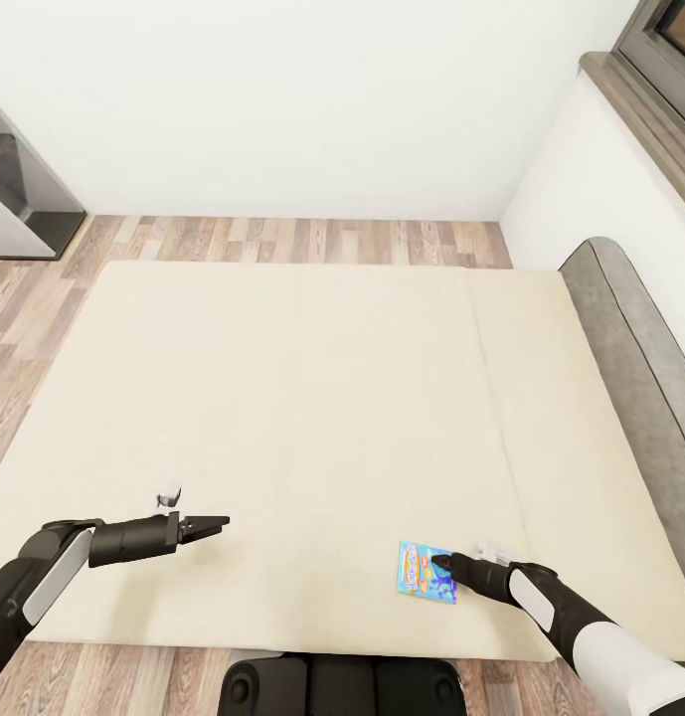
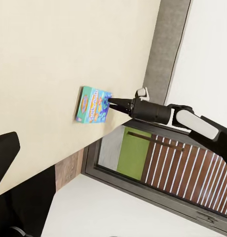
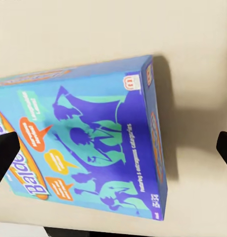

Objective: Put all the toys in the child's room - the three board games (two on the bed and one on the table), the two jigsaw puzzles on the table, and the tennis ball on the table - inside the toy box on the table in the child's room.

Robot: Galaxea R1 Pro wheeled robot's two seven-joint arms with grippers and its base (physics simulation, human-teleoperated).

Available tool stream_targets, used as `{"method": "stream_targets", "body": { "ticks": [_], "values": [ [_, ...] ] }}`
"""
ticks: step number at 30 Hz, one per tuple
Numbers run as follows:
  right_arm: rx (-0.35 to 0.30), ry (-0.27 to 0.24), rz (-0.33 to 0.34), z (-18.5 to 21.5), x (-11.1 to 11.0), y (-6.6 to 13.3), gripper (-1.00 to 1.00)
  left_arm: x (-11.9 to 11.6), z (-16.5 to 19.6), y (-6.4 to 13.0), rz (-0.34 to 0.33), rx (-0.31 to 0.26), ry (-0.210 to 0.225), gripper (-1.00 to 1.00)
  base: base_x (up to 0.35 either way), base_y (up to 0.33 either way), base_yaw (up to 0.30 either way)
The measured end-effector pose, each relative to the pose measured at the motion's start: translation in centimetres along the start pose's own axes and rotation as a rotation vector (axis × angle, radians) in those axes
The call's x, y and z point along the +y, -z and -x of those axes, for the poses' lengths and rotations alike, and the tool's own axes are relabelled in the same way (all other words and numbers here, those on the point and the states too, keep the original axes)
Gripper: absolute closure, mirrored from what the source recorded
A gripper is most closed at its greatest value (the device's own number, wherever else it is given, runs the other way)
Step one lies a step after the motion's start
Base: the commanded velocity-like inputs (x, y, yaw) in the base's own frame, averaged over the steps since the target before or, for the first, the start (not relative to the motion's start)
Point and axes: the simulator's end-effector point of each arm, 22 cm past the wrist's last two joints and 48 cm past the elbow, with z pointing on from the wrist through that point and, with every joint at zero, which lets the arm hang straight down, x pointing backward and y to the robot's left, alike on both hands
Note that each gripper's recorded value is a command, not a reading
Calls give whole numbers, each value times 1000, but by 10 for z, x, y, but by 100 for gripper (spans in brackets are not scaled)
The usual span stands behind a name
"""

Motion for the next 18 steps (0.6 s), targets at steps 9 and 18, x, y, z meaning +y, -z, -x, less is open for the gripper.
{"method": "stream_targets", "body": {
  "ticks": [9, 18],
  "values": [
    [0, 0, 0, 0, 0, 0, -100, 0, 0, 0, 0, 0, 0, -100, 0, 22, 0],
    [0, -1, 0, 0, 0, 0, -100, 0, 0, 0, 0, 0, 0, -100, 0, 153, 0]
  ]
}}
